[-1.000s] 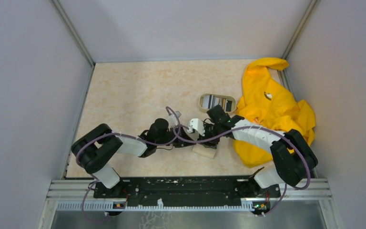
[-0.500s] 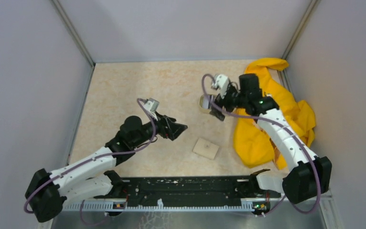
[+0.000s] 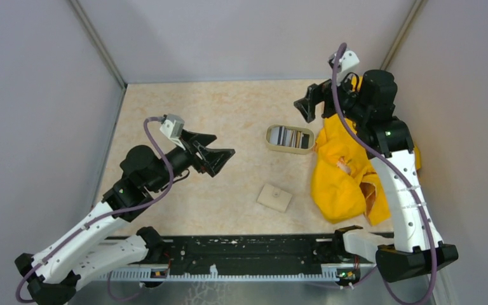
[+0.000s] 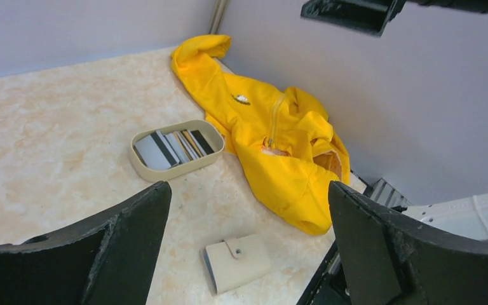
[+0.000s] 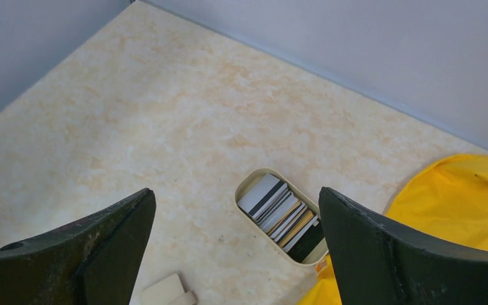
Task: Put the credit cards into the card holder
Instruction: Reset both arms
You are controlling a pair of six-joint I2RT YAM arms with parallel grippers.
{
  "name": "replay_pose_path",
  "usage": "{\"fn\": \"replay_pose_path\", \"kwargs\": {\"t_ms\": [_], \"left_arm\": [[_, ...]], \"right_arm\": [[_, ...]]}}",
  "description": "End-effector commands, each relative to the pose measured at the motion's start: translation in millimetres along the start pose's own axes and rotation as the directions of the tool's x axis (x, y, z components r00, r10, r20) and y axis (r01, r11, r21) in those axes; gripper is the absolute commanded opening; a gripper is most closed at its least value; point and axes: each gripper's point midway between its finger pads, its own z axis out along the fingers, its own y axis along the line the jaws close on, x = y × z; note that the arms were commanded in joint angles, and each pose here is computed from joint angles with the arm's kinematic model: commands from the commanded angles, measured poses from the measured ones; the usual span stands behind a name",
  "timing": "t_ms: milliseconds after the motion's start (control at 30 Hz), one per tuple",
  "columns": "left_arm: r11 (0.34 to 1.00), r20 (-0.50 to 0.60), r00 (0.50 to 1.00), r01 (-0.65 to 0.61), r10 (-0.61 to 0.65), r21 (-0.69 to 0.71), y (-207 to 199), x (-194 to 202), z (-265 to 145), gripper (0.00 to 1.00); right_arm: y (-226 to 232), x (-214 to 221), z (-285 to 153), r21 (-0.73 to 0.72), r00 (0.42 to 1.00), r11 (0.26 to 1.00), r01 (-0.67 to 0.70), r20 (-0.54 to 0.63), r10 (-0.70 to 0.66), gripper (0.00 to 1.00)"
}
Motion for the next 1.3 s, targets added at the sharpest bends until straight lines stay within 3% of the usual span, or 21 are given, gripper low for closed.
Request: {"fn": "replay_pose_path", "kwargs": {"t_ms": [0,1267], "left_arm": [[1.000,-0.051,0.998,-0.021,0.020,-0.017,4,7,-9,0.99],[0.998,-0.056,0.998,-0.025,0.022,-0.054,15,20,-20,0.99]], "right_arm": [[-5,-37,-18,0.097,0.981,0.980,-0.172,0.106,0.161,0.98],[-10,-26,-8,0.093,0.975,0.974,-0.209,0.093,0.200,0.98]]}}
